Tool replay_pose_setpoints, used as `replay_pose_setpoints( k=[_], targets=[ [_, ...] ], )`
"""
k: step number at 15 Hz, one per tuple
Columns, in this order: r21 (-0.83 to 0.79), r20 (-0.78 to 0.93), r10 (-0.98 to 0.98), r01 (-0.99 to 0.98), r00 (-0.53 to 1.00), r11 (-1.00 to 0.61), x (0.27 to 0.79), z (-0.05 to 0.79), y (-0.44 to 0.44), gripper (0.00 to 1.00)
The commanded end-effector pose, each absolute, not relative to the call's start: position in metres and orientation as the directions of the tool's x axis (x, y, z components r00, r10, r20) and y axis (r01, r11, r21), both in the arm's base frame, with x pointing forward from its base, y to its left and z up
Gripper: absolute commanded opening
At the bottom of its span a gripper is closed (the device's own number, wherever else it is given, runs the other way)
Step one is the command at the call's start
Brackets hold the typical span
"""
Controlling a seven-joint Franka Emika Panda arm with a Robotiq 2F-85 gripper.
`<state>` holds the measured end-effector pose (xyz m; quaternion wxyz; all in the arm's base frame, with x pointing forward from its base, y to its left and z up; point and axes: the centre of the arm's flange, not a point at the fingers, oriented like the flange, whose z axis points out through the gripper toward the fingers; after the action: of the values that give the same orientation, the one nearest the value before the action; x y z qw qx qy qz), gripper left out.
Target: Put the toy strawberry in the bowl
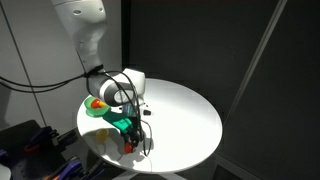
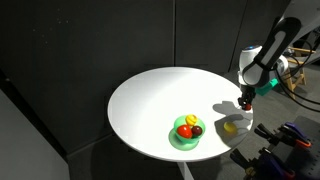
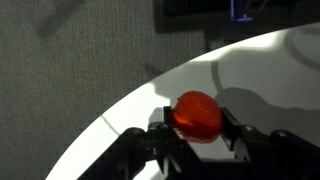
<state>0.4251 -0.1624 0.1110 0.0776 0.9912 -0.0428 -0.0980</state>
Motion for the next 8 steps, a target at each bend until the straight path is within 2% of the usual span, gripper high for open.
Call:
replay_pose_setpoints(
  k=[1, 8],
  targets=[
    [0.180, -0.186, -0.107, -0.074, 0.977, -0.981, 0.433, 0.146, -0.160, 0.23],
    [0.135, -0.119, -0.053, -0.036, 0.992, -0.990, 0.452, 0.195, -0.135, 0.23]
  ],
)
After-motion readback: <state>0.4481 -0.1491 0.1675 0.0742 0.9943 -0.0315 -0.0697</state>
